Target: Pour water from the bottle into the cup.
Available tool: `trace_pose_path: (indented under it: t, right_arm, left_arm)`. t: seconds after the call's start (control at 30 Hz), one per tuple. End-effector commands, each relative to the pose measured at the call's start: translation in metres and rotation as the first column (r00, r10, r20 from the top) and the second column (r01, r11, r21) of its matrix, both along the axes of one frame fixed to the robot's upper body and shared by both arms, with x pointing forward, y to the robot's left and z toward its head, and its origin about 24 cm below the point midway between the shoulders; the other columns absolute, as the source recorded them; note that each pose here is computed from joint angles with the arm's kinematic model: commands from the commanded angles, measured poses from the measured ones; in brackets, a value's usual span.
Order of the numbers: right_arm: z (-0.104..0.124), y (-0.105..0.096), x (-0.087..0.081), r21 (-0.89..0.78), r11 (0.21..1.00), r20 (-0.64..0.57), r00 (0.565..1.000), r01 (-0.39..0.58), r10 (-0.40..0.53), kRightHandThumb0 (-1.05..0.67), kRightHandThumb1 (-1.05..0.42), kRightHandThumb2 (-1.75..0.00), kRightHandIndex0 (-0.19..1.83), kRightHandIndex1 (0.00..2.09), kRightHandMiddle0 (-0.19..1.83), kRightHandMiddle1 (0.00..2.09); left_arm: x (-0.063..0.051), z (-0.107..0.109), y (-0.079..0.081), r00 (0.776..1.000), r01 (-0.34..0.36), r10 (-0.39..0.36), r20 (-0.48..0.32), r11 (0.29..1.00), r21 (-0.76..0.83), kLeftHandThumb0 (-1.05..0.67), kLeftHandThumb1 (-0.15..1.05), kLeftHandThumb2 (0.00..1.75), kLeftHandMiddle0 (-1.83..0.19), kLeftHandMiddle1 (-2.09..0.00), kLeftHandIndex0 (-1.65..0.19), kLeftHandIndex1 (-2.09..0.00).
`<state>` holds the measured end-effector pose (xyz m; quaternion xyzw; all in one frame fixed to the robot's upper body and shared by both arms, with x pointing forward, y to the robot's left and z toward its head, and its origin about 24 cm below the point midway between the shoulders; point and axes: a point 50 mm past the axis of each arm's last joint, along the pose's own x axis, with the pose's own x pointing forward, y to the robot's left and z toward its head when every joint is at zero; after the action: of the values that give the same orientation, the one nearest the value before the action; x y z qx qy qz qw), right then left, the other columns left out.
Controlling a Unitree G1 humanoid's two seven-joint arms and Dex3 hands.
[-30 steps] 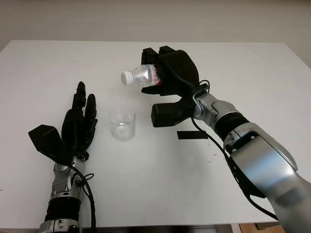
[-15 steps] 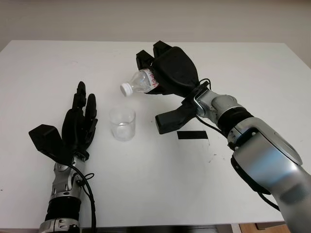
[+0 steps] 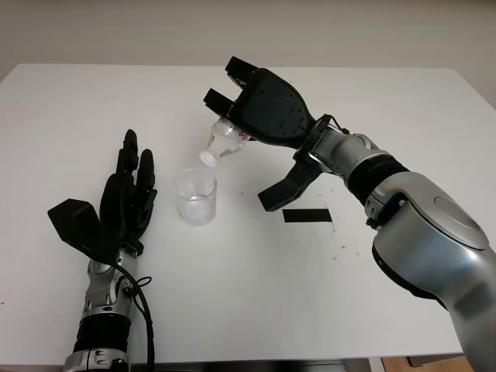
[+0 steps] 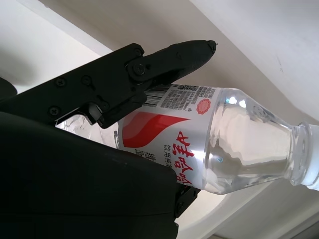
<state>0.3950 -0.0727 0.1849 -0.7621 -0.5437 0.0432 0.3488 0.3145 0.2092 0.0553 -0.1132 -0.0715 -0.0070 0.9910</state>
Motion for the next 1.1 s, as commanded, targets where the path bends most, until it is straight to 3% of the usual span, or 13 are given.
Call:
trace_pose_path:
  t: [0.0,0.17,0.37,0.63,0.8,0.9,1.07]
  right_arm:
    - [0.017,0.001,0.002,-0.001,1.000,0.048,0.999,-0.006,0.006,-0.55,-1.05,-0.19,1.18,2.09,0.37,1.96]
    - [0.016,0.002,0.001,0.018,1.000,0.032,0.999,-0.015,0.014,-0.55,-1.05,-0.18,1.14,2.09,0.38,1.87]
    - [0.015,0.002,0.000,0.141,0.990,-0.027,0.999,-0.019,0.023,-0.53,-1.05,-0.21,1.17,2.09,0.44,2.06]
    - [0.015,-0.004,0.002,0.307,0.951,-0.154,0.988,0.027,0.021,-0.47,-1.05,-0.28,1.20,2.09,0.72,2.09]
    - [0.014,-0.011,0.003,0.489,0.869,-0.244,0.969,0.083,0.044,-0.45,-1.05,-0.20,1.26,2.09,0.86,2.09]
    - [0.009,-0.015,0.005,0.613,0.769,-0.367,0.928,0.182,0.072,-0.44,-1.05,-0.24,1.28,2.09,0.92,2.09]
    - [-0.011,-0.024,0.005,0.784,0.492,-0.567,0.760,0.379,0.317,-0.38,-1.05,-0.28,1.45,2.09,1.03,2.09]
  left_arm:
    - [-0.002,-0.008,-0.004,1.000,0.005,-0.005,-0.026,1.000,-0.021,-0.71,1.05,0.41,0.14,-0.05,0.15,-0.05]
    - [-0.002,-0.009,-0.004,1.000,-0.001,0.001,-0.024,1.000,-0.019,-0.70,1.05,0.42,0.14,-0.05,0.15,-0.05]
    - [-0.002,-0.010,-0.004,1.000,-0.001,0.001,-0.030,1.000,-0.019,-0.71,1.05,0.42,0.14,-0.05,0.15,-0.05]
    - [-0.001,-0.009,-0.003,1.000,0.012,-0.012,-0.024,1.000,-0.009,-0.70,1.05,0.45,0.14,-0.05,0.15,-0.05]
    - [0.000,-0.009,-0.003,0.999,0.012,-0.012,-0.030,1.000,-0.003,-0.71,1.05,0.44,0.13,-0.06,0.14,-0.06]
    - [0.000,-0.008,-0.002,1.000,0.013,-0.013,-0.028,1.000,-0.002,-0.70,1.05,0.44,0.14,-0.05,0.14,-0.06]
    - [-0.001,-0.008,-0.002,1.000,0.018,-0.019,-0.023,1.000,-0.013,-0.70,1.05,0.44,0.14,-0.05,0.14,-0.06]
